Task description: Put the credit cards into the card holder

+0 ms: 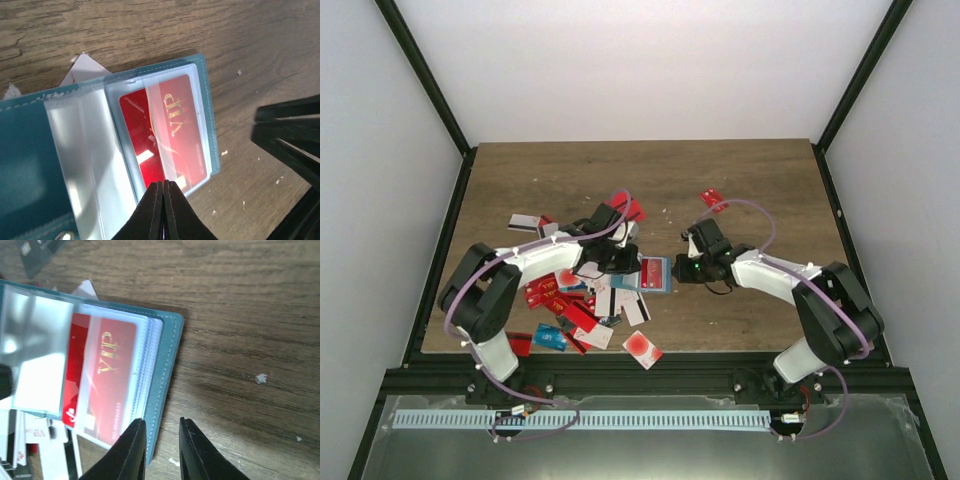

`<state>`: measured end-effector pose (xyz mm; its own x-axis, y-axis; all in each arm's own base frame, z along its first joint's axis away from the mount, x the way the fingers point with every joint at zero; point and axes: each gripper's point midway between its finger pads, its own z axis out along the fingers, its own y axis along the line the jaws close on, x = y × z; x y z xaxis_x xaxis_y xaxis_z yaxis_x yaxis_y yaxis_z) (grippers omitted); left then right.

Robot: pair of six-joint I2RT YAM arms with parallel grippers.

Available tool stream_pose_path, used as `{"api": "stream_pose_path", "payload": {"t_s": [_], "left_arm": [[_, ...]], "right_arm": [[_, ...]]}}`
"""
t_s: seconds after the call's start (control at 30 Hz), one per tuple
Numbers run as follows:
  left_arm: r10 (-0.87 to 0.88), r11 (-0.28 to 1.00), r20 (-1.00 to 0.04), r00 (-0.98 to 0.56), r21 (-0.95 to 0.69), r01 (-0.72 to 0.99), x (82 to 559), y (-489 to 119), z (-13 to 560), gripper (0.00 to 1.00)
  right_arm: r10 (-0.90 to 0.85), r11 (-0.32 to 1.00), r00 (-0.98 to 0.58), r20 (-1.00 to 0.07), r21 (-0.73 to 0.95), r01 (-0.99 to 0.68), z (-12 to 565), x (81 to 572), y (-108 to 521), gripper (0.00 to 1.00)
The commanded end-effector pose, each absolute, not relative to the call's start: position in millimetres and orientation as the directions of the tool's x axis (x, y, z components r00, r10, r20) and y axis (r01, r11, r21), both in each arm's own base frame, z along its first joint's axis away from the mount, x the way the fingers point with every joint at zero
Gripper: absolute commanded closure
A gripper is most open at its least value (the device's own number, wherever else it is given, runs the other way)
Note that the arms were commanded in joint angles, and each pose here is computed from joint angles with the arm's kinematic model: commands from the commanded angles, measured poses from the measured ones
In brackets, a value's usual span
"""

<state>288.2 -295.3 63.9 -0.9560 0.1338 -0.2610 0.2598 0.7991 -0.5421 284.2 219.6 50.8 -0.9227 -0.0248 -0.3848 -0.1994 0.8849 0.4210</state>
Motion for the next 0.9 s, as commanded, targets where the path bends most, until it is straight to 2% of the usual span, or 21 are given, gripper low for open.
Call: {"api": "stream_pose_path", "payload": {"t_s": [0.0, 0.2, 0.57, 0.87], "left_arm": [[0.169, 0.796, -0.285, -0.944, -0.526, 0.301, 298, -304, 54, 0.96], [0.189, 0.791, -0.267, -0.945, -0.529, 0.307, 299, -309, 38, 0.96], [0.195, 0.803, -0.224, -0.955, -0.523, 0.286, 290, -304, 7, 0.96], [0.188, 0.801, -0.211, -0.959, -0.533, 0.274, 286, -303, 3, 0.96]], "right_arm": [[0.000, 0.862, -0.903, -0.430, 0.457, -0.218, 79, 291, 222, 0.79], [0.032, 0.834, -0.899, -0.437, 0.507, -0.217, 91, 285, 221, 0.76], [0.040, 0.734, -0.926, -0.376, 0.639, -0.228, 90, 277, 243, 0.61], [0.028, 0.673, -0.942, -0.334, 0.703, -0.230, 85, 278, 260, 0.60]]}}
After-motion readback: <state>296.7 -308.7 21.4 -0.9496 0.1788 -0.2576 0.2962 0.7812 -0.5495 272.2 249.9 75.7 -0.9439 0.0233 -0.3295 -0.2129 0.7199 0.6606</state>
